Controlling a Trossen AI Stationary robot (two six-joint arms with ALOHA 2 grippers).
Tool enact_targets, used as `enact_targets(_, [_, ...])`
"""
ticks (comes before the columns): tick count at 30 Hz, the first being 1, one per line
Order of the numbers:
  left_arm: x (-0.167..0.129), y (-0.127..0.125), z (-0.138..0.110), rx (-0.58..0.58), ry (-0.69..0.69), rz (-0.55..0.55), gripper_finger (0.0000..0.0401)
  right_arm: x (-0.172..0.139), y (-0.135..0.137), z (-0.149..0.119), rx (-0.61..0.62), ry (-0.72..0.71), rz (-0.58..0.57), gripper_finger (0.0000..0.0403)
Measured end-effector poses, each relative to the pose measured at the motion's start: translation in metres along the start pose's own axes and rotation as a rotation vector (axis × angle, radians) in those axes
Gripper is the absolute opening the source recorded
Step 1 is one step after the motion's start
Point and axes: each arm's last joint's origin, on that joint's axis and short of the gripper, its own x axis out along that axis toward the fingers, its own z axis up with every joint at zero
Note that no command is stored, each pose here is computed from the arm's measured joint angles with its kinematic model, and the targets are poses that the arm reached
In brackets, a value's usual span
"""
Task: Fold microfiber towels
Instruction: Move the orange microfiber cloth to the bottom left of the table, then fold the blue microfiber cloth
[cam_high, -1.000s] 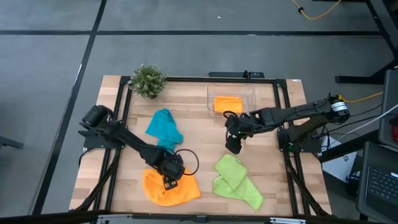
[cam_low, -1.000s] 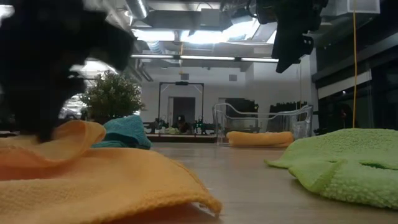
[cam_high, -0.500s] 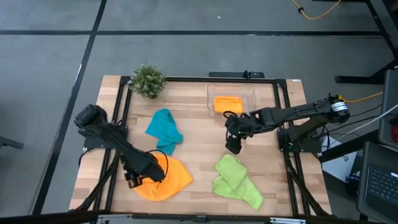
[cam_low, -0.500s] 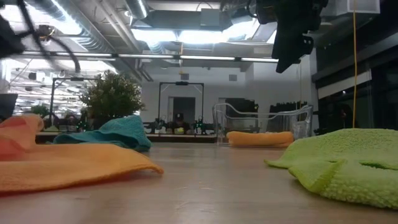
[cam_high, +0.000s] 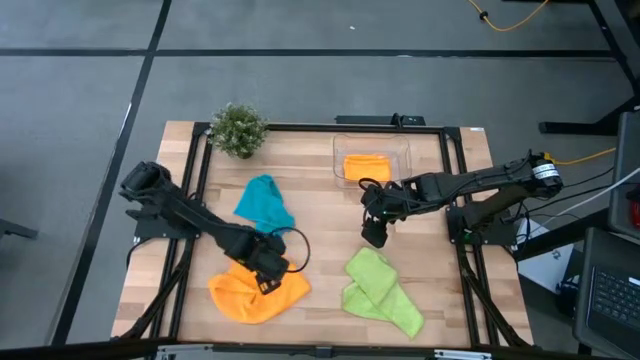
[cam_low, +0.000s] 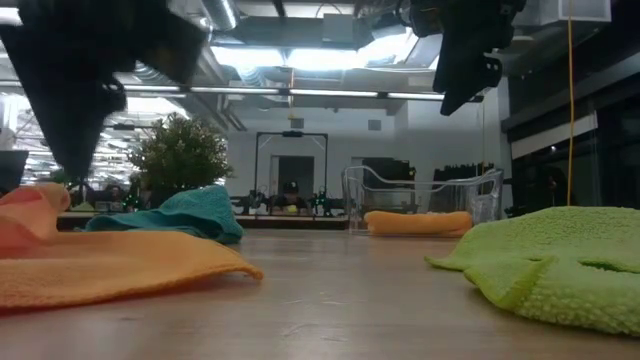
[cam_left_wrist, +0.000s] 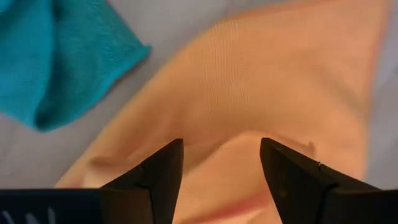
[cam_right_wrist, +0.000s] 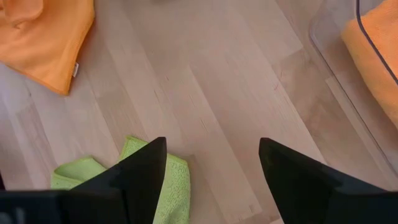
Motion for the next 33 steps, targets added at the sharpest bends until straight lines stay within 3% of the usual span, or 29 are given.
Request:
enact_targets(7, [0.036,-0.003,0.000,0.063,0.171,0.057,0.0208,0.000,0.000,0.000,0.000,0.000,0.000,0.0258])
enact_targets(10, [0.042,0.002,-0.011,0.070,0.273,0.152,0.0208,0.000,0.000,0.000,0.000,0.000,0.000,0.0258])
enact_targets(17, [0.019,0.022,-0.047,0.046,0.576,0.424,0.0208,0.000,0.000,0.000,-0.002,0.001,-0.001,0.0258])
enact_targets(21, [-0.002,0.024,-0.059,0.040,0.633,0.379,0.0208,0.000,0.000,0.000,-0.004,0.002,-0.001,0.0258])
enact_targets(26, [-0.035,0.021,-0.057,-0.016,0.506,0.266,0.0208,0.000,0.000,0.002,-0.004,-0.023,-0.008,0.0258])
enact_targets(30, [-0.060,0.024,-0.035,-0.091,0.242,0.139,0.0208,0.000,0.000,0.016,0.112,-0.165,-0.007,0.0258])
enact_targets(33, [-0.080,0.033,-0.021,-0.132,0.055,0.058,0.0208,-0.001,0.002,0.023,0.128,-0.219,0.044,0.0258])
